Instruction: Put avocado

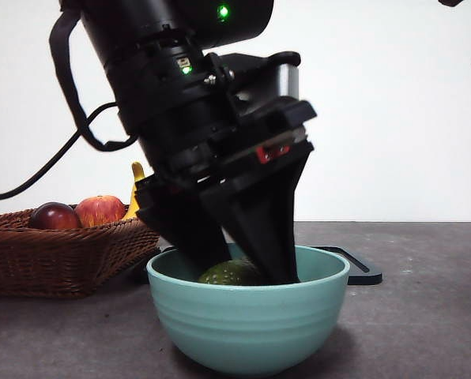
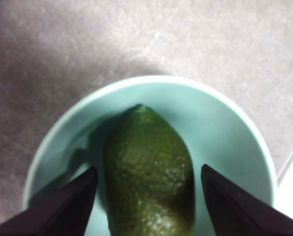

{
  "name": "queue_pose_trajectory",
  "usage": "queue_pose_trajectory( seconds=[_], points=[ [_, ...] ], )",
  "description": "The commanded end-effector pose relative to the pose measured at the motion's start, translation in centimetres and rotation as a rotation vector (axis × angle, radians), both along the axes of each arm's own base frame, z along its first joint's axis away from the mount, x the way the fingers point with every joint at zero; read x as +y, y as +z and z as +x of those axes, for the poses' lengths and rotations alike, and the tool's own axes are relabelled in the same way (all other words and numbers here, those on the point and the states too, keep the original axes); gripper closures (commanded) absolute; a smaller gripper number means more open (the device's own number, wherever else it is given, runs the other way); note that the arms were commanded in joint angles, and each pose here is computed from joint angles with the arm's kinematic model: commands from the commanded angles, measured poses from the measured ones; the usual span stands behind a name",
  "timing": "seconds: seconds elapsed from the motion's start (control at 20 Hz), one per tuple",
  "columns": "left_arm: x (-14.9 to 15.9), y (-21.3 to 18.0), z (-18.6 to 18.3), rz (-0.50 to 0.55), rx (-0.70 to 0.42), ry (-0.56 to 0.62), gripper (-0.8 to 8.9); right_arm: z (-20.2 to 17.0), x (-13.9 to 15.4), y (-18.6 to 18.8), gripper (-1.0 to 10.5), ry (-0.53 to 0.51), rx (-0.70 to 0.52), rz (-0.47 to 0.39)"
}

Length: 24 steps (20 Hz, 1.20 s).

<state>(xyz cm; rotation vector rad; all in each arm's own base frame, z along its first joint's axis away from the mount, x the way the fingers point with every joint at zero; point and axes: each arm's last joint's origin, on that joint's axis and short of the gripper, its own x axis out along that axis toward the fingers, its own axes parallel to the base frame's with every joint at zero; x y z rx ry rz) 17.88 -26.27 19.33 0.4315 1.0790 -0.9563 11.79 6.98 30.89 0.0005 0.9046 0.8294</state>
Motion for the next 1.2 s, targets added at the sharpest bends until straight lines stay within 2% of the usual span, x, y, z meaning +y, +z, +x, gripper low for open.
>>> queue_pose_trajectory(
  seconds=[0.05, 0.2, 0.35, 0.5, 0.7, 0.95, 1.2],
  points=[
    [-0.7, 2.3, 0.1, -0.071, -0.045, -0.008, 4.71, 0.1, 0.1, 0.4, 5.8, 0.005, -0.015, 0.007],
    [0.6, 6.4, 0.8, -0.185, -0.124, 0.040, 4.71, 0.1, 0.1, 0.4, 5.8, 0.004, -0.015, 0.006],
    [3.8, 10.3, 1.7, -0.289, -0.201, 0.142, 4.71, 0.1, 0.1, 0.4, 5.8, 0.004, -0.015, 0.006],
    [7.7, 12.9, 2.1, -0.331, -0.262, 0.246, 4.71, 0.1, 0.1, 0.4, 5.8, 0.004, -0.015, 0.007],
    [12.4, 14.9, 2.0, -0.388, -0.259, 0.333, 4.71, 0.2, 0.1, 0.4, 5.8, 0.004, -0.018, 0.008],
    [15.8, 13.7, 0.5, -0.406, -0.192, 0.375, 4.71, 0.4, 0.3, 0.5, 5.8, -0.002, -0.028, 0.019],
    [16.8, 9.8, -2.2, -0.416, -0.007, 0.304, 4.71, 1.9, 1.0, -0.2, 5.8, -0.011, 0.021, 0.007]
  ],
)
